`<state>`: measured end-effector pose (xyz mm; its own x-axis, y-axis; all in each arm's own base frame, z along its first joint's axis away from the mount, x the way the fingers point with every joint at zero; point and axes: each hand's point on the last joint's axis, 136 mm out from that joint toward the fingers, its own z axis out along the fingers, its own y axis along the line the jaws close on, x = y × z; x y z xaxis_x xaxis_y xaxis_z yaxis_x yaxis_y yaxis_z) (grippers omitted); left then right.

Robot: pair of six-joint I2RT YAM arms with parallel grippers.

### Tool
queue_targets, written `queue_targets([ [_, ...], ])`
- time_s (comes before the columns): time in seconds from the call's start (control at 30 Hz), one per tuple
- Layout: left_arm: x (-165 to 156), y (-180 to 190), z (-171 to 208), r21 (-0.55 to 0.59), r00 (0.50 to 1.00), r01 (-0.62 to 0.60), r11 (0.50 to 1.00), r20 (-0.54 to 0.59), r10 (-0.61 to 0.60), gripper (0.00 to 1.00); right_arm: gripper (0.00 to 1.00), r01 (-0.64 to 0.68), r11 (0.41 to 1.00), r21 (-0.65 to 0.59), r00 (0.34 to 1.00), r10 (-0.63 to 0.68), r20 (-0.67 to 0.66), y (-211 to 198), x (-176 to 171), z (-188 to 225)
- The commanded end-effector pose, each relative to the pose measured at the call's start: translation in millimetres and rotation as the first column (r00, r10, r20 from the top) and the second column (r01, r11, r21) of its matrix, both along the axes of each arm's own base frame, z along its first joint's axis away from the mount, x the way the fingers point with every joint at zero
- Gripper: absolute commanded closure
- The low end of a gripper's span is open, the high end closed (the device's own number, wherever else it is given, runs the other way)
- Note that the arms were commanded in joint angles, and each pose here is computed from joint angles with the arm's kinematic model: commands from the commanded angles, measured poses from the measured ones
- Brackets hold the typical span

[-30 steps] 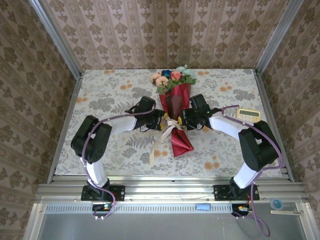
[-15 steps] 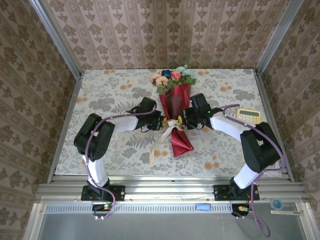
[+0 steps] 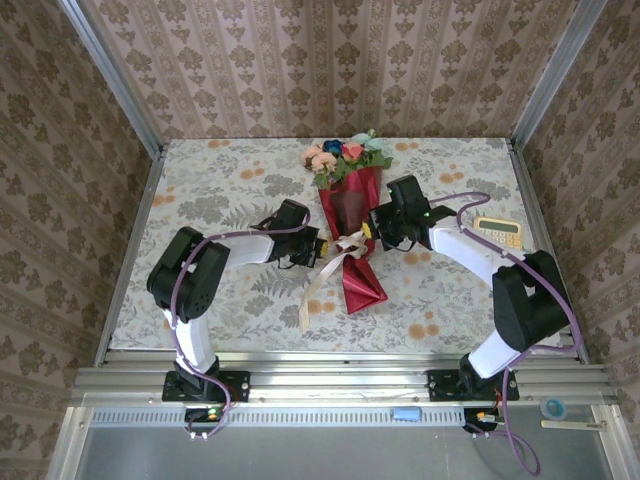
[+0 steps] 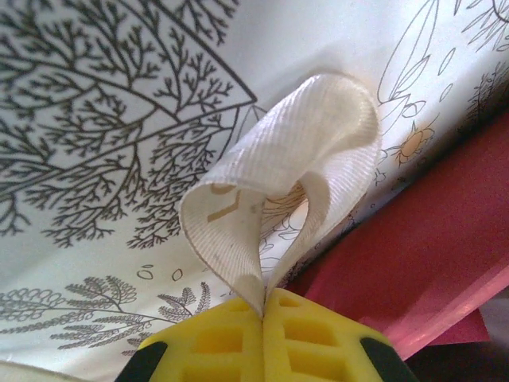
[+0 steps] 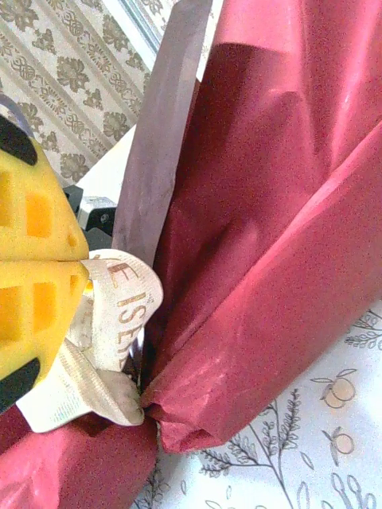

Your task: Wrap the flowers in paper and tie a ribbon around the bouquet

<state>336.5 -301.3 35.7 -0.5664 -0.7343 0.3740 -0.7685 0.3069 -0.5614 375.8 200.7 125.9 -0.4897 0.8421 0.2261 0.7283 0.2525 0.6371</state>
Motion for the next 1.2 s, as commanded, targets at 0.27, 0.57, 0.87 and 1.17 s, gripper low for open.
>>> queue_targets([
  [0.27, -10.9, 7.4, 15.9, 0.023, 1.000, 0.027, 0.999, 0.014, -0.028, 1.00, 1.00, 0.007, 0.997, -0.071, 0.998, -0.003, 0.055, -35.5, 2.9, 0.9],
  [0.57, -22.9, 12.9, 12.7, 0.037, 0.999, 0.038, 0.999, -0.019, -0.037, 1.00, 1.00, 0.039, 0.996, -0.074, 0.998, -0.036, 0.047, -56.0, -4.9, -11.6],
  [0.87, -27.8, 17.9, 14.4, 0.057, 0.998, 0.055, 0.997, -0.027, -0.054, 1.00, 1.00, 0.081, 0.992, -0.097, 0.996, -0.077, 0.039, -83.5, -14.0, -21.7],
  [1.17, -27.2, 18.7, 20.0, 0.073, 0.998, 0.068, 0.995, -0.019, -0.067, 1.00, 1.00, 0.089, 0.982, -0.167, 0.996, -0.090, 0.005, -105.6, -25.9, -27.7],
])
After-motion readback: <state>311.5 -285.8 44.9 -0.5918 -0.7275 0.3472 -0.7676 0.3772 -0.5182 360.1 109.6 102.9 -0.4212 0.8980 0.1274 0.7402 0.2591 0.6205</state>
